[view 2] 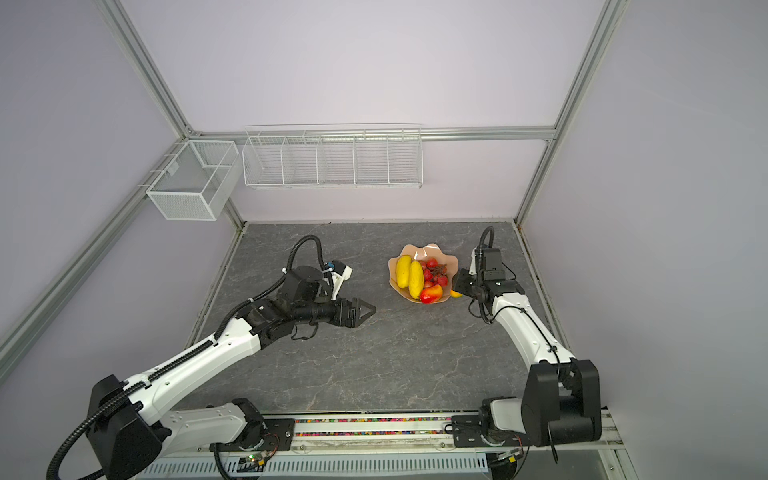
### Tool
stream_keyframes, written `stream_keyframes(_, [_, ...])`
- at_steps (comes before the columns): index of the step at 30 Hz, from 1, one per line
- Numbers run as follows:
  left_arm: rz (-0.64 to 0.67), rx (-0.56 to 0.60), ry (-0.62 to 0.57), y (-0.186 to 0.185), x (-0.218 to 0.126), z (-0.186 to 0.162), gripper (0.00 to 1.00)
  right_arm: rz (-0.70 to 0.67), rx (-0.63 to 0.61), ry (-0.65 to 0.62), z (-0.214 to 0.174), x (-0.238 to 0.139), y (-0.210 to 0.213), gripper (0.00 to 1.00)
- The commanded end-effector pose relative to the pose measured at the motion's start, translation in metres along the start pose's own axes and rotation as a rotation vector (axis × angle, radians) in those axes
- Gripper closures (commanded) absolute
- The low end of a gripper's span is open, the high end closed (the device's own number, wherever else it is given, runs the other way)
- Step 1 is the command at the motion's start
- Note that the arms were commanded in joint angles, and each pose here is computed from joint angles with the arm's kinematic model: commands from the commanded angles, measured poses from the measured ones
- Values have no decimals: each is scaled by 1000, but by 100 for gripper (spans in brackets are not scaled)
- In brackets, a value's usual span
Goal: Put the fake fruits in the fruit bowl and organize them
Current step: 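Carry the second red-yellow mango into the bowl with the right gripper and release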
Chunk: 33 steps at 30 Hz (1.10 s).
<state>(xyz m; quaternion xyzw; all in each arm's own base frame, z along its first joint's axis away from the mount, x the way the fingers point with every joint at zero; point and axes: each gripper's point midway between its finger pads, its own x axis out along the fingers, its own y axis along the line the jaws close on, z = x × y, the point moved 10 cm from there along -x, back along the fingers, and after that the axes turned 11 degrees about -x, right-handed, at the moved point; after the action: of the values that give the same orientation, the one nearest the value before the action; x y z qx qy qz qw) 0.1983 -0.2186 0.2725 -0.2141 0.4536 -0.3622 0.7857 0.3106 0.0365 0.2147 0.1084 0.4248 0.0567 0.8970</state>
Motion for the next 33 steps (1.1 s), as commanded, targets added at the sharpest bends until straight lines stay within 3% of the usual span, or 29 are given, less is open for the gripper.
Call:
stream_keyframes(1, [-29,21,-30,-10,-4,8,1,55,-43,-32,16,12,0,52])
stream_keyframes(20, [-9,18,-18,-6,5,9,1,-27,-331,114,61,76,-9,50])
stream_keyframes(30, [-2,22,-30,-5,2,9,1,-13,-355,161,60,97,-9,47])
stream_keyframes(33, [3,20,-30,-6,1,8,1,-21,-369,171,61,100,-7,39])
